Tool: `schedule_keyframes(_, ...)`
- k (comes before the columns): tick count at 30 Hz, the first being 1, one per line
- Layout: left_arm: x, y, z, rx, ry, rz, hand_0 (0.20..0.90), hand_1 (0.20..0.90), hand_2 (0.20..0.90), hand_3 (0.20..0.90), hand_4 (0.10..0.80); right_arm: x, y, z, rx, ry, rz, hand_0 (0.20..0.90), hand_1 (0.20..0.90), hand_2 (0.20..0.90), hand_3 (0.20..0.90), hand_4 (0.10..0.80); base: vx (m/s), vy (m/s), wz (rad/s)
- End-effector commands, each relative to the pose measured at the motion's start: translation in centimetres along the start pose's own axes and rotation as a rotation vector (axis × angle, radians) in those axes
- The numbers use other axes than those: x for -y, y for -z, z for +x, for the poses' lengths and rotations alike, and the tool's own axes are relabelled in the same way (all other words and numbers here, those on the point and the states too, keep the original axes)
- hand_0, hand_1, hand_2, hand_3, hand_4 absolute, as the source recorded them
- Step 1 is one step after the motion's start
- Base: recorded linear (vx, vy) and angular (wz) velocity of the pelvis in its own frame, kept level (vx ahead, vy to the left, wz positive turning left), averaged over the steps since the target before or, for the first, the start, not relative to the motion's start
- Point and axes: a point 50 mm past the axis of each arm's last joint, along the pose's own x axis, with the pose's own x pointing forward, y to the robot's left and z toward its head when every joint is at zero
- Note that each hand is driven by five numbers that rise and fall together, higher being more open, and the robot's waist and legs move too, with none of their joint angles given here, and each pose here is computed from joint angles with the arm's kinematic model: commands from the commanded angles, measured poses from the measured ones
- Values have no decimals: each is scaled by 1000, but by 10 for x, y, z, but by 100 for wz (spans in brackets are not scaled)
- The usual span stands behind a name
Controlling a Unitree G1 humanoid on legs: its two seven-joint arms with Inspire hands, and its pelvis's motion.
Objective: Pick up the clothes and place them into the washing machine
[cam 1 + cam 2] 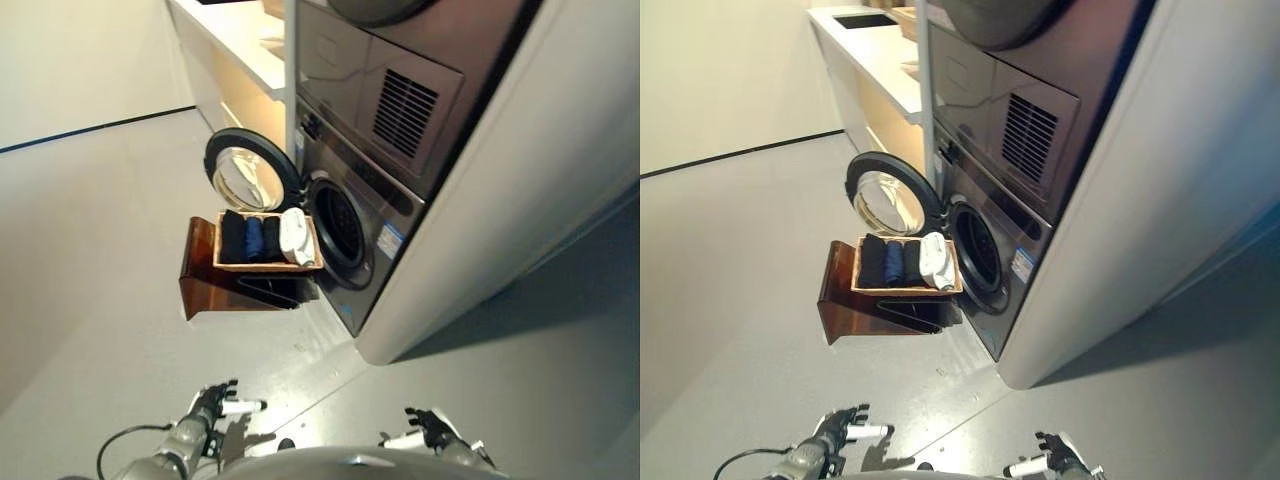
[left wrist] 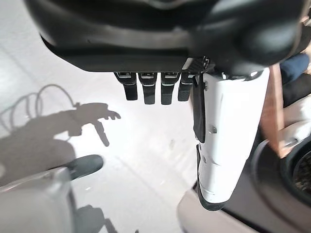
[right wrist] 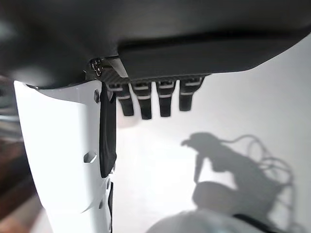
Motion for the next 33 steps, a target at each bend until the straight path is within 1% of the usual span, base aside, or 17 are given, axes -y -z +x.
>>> schedule_keyframes(1, -9, 10, -3, -25, -34, 31, 900, 900, 900, 900, 800, 10, 19, -4, -53, 42, 27, 900, 900, 900, 900, 800, 464, -77, 44)
schedule_keyframes(4, -4, 12, -3, -35, -18, 49, 900, 900, 900, 900, 800, 9, 27, -6, -86, 47, 42, 900, 900, 900, 900, 800, 458, -137, 53)
schedule_keyframes(8, 0, 26, -6, -79, -12, 31, 900, 900, 900, 900, 800, 10, 35, -8, -119, 47, 58, 900, 900, 900, 900, 800, 349, -148, 62)
schedule_keyframes(12, 3, 34, -8, -102, -7, 13, 900, 900, 900, 900, 800, 5, 45, -11, -144, 35, 75, 900, 900, 900, 900, 800, 268, -213, 122)
schedule_keyframes(15, 8, 34, -8, -100, 11, 22, 900, 900, 900, 900, 800, 11, 39, -9, -121, 51, 97, 900, 900, 900, 900, 800, 182, -207, 65)
schedule_keyframes(19, 9, 22, -5, -56, 8, 12, 900, 900, 900, 900, 800, 20, 29, -6, -86, 81, 111, 900, 900, 900, 900, 800, 90, -169, -11)
schedule_keyframes(23, 11, 23, -6, -59, 14, 28, 900, 900, 900, 900, 800, 21, 24, -5, -78, 92, 123, 900, 900, 900, 900, 800, 141, -60, -11)
schedule_keyframes(27, 7, 27, -6, -76, -8, 33, 900, 900, 900, 900, 800, 20, 21, -4, -71, 96, 123, 900, 900, 900, 900, 800, 251, 118, -2)
schedule_keyframes(33, 13, 33, -8, -97, 4, 39, 900, 900, 900, 900, 800, 24, 27, -5, -96, 111, 143, 900, 900, 900, 900, 800, 278, 219, -28)
